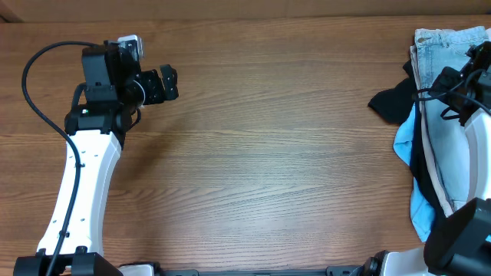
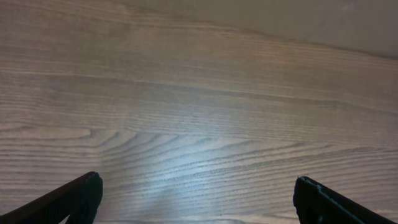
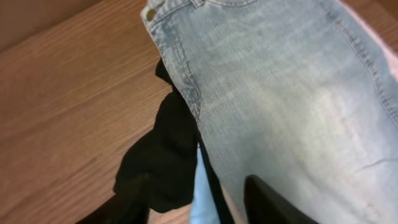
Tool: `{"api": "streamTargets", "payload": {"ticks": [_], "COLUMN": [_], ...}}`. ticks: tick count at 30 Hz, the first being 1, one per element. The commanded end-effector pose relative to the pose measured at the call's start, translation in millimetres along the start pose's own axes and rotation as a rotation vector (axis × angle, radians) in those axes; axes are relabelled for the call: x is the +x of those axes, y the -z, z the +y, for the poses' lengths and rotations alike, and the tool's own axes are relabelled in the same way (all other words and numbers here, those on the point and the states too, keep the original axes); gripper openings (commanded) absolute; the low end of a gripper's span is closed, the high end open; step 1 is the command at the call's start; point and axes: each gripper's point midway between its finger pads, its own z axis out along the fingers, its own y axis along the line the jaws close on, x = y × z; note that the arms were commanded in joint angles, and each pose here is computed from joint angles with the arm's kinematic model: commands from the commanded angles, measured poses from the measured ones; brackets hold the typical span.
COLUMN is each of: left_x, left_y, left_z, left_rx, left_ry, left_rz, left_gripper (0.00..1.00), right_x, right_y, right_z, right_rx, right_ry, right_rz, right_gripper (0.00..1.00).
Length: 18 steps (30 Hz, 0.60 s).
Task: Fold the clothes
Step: 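Grasp the light blue denim shorts on the stack with the right gripper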
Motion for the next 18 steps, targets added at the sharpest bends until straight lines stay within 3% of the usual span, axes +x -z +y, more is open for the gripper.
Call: {"api": "streamTargets", "payload": {"ticks": [1, 18], "left_x": [-16, -11], "left_y": [14, 14], "left_z": [-7, -5], "left_rx": [0.013, 0.006], "left_ry": [-0.015, -0.010], "left_rz": [-0.046, -0.026], "left_gripper": [1.00, 1.00], "right_x": [13, 65], "right_y": [-22, -109], "right_z": [2, -23], "right_rx": [-0.003, 0.093], "right_ry": [0.010, 0.005], "right_rz": [0.051, 0.218], "right_gripper": [0.59, 0.61]}}
